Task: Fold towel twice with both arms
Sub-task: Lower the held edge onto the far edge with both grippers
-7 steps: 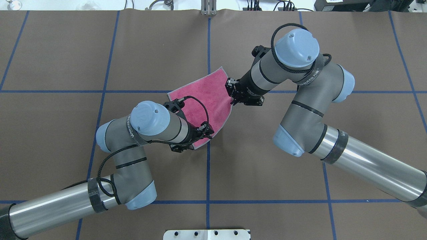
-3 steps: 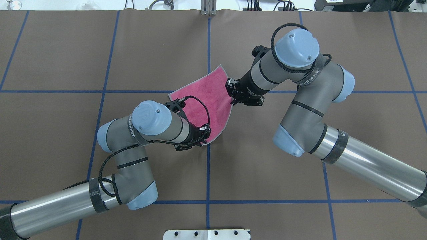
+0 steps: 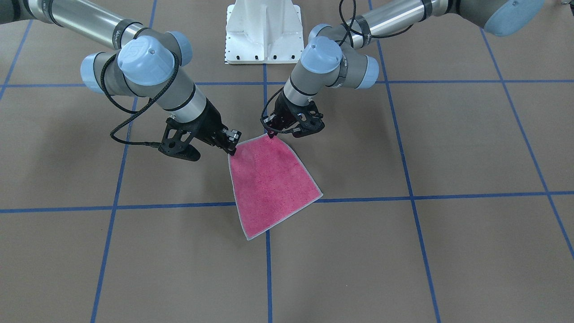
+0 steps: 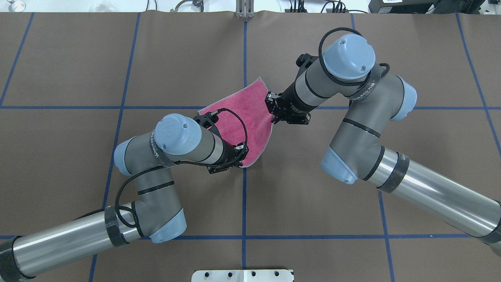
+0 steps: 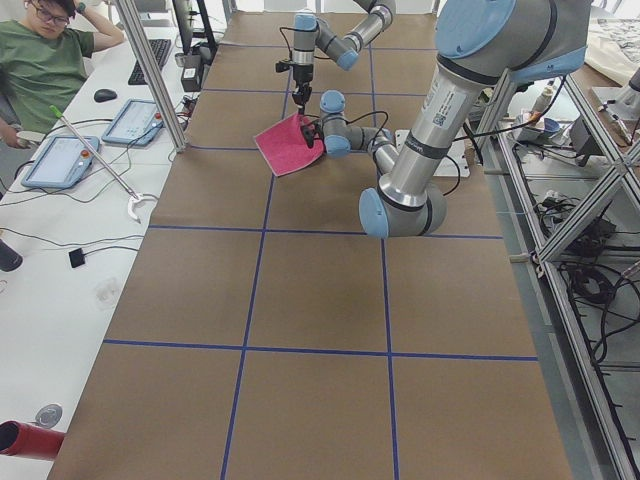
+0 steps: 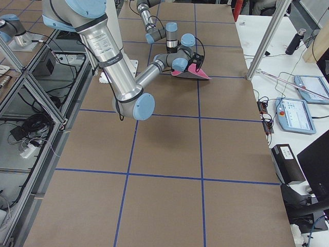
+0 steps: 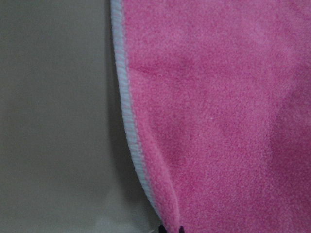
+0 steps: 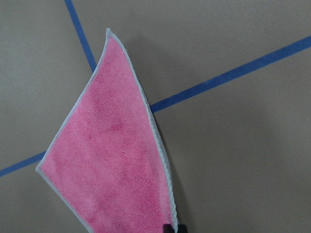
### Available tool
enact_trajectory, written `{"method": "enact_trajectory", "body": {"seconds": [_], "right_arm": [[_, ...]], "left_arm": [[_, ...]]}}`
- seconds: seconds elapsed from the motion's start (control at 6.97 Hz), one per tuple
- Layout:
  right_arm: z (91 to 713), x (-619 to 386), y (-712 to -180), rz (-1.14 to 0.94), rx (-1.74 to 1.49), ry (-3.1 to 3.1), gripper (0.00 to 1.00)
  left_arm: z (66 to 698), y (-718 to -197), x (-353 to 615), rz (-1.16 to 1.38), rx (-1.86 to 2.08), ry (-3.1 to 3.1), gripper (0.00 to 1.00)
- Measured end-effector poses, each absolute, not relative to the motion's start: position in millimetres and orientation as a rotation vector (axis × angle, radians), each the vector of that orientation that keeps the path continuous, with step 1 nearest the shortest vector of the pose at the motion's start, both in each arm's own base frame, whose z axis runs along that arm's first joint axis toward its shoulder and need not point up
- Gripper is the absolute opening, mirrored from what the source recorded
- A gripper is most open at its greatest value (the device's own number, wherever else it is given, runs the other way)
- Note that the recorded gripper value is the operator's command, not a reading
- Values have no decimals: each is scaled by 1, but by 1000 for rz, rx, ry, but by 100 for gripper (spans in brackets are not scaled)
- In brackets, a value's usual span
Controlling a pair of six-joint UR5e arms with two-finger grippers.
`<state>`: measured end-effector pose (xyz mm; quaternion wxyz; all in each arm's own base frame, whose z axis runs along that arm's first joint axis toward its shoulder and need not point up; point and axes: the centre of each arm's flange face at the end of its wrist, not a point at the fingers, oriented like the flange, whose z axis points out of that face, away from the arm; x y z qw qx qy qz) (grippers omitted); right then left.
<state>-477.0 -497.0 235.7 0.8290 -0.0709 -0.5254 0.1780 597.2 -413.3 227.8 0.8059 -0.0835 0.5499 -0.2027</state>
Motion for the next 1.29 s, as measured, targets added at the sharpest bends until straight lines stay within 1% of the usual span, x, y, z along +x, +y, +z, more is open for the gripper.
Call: {"method": "enact_trajectory", "body": {"seconds": [0.29, 0.57, 0.86, 1.0, 1.29], "right_arm": [[244, -462, -478, 356, -180, -1127, 0], [244, -464, -452, 352, -224, -1134, 0], [242, -480, -440, 352, -247, -1128, 0], [246, -484, -447, 371, -228, -1117, 0], [252, -489, -483, 437, -179, -1086, 0]], "left_arm": [[216, -444, 556, -413, -256, 1192, 0], [213, -459, 533, -401, -291, 1195, 0], [214, -471, 520, -403, -311, 1191, 0], [214, -477, 516, -410, -310, 1191, 0], [226, -491, 516, -423, -295, 1171, 0]]}}
